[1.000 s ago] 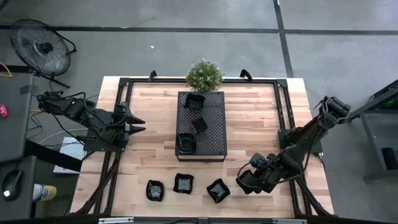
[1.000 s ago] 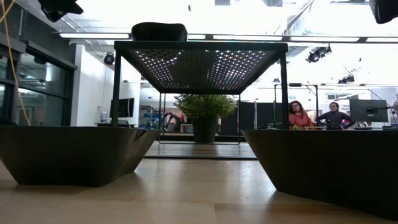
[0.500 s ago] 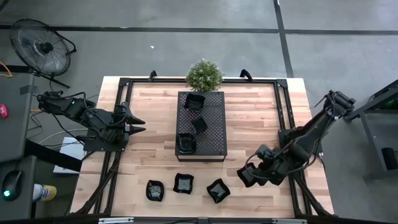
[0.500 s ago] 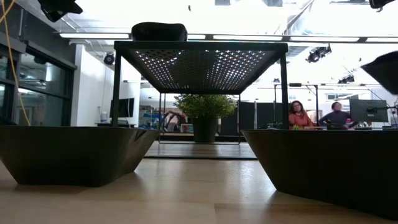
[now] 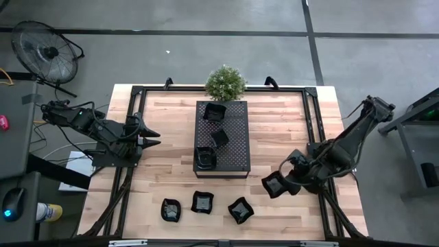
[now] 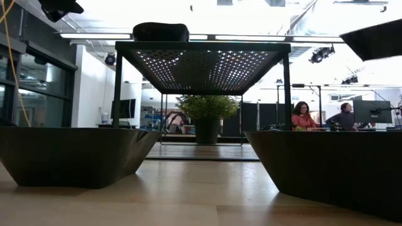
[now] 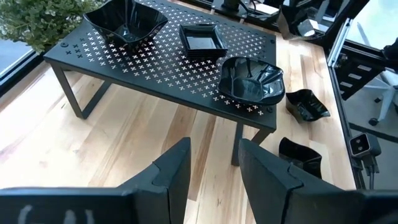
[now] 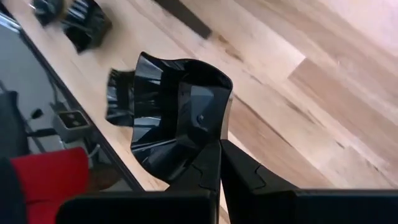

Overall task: Pick & Place Mini shaped plates
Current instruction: Stack the distorted square plate on top of the distorted square plates on the shelf

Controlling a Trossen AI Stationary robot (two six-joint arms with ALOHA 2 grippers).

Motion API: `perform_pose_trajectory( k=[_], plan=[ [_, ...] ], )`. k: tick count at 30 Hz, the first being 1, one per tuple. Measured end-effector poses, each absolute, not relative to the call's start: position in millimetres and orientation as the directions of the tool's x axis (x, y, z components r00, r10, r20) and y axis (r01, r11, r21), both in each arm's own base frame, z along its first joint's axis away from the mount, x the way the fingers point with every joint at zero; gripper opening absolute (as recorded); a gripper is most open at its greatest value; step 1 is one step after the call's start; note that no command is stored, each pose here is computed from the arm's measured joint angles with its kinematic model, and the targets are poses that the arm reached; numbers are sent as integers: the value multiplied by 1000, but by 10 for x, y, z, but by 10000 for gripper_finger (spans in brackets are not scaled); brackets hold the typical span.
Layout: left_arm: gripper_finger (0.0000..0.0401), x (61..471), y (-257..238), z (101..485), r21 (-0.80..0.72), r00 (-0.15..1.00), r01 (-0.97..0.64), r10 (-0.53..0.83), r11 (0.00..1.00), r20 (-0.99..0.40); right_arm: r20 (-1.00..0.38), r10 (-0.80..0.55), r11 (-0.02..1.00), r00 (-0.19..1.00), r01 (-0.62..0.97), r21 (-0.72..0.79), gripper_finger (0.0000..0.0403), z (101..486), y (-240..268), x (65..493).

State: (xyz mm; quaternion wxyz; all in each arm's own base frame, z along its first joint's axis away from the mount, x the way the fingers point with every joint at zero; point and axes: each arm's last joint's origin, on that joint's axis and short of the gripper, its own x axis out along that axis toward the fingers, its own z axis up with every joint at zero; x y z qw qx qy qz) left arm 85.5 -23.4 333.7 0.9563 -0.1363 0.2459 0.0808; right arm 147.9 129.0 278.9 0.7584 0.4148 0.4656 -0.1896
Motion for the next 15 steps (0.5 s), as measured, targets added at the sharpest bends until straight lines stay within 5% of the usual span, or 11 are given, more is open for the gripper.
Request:
perform_pose_trajectory(
  k=[15],
  plan=[
    [134, 854, -234, 3337, -231, 866, -227, 88, 946, -492, -753, 35, 578, 657, 601, 551, 0, 3279, 916, 1444]
  ],
)
